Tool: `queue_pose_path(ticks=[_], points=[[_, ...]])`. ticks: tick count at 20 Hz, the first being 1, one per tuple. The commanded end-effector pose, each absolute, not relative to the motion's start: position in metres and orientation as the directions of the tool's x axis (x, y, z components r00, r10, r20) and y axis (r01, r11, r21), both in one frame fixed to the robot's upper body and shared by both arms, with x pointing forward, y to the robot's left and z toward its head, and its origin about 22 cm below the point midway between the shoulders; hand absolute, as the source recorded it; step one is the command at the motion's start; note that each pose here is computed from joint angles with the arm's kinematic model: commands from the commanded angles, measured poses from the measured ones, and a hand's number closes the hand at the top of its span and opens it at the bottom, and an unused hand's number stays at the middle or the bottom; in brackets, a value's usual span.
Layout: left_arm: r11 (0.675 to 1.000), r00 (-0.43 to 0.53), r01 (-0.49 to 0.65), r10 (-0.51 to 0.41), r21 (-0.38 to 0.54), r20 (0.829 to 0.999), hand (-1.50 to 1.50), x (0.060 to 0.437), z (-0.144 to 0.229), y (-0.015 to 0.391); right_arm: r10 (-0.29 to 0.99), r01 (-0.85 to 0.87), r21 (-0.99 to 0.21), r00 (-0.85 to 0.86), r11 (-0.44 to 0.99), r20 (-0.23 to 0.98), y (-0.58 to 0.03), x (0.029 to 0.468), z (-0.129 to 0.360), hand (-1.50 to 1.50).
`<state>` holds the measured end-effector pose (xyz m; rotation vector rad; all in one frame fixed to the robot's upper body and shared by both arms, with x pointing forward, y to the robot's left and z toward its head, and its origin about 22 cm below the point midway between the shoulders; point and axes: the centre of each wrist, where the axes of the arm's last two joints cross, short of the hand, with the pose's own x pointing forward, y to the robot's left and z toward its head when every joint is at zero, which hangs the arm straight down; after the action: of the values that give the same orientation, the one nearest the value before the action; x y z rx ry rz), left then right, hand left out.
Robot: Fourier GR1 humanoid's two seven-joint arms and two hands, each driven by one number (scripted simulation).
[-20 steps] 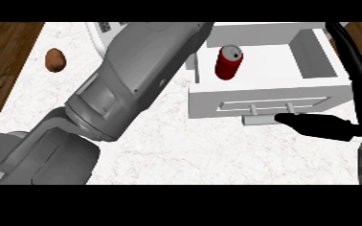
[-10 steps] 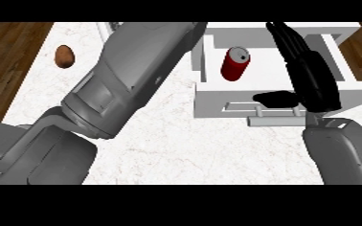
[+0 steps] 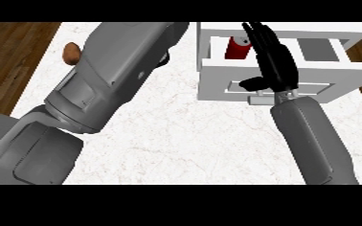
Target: Pick up the can, place it into the drawer and close the drawer
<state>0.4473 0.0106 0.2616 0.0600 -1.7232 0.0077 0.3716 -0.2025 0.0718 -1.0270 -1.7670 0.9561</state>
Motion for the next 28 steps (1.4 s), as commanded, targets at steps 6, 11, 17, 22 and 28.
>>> queue_pose_path(ticks=[6, 11, 17, 22, 28], points=[[0.996, -0.153, -0.070, -0.061, 0.051, 0.986, -1.50, 0.454, 0.261, 0.043, 0.946, 0.405, -0.862, -0.227, 0.306, 0.230, -0.199, 0.412, 0.056, -1.50], [0.997, -0.137, -0.059, -0.050, 0.042, 0.989, -1.50, 0.451, 0.256, 0.048, 0.958, 0.440, -0.853, -0.192, 0.279, 0.215, -0.191, 0.440, 0.085, -1.50], [0.997, -0.120, -0.064, -0.048, 0.040, 0.992, -1.50, 0.450, 0.254, 0.071, 0.963, 0.486, -0.833, -0.178, 0.263, 0.201, -0.189, 0.455, 0.100, -1.50], [0.998, -0.129, -0.042, -0.050, 0.045, 0.990, -1.50, 0.447, 0.260, 0.083, 0.969, 0.494, -0.835, -0.172, 0.243, 0.180, -0.178, 0.465, 0.118, -1.50], [0.999, -0.128, -0.017, -0.051, 0.049, 0.990, -1.50, 0.439, 0.247, 0.085, 0.946, 0.518, -0.793, -0.206, 0.321, 0.249, -0.175, 0.470, 0.136, -1.50]])
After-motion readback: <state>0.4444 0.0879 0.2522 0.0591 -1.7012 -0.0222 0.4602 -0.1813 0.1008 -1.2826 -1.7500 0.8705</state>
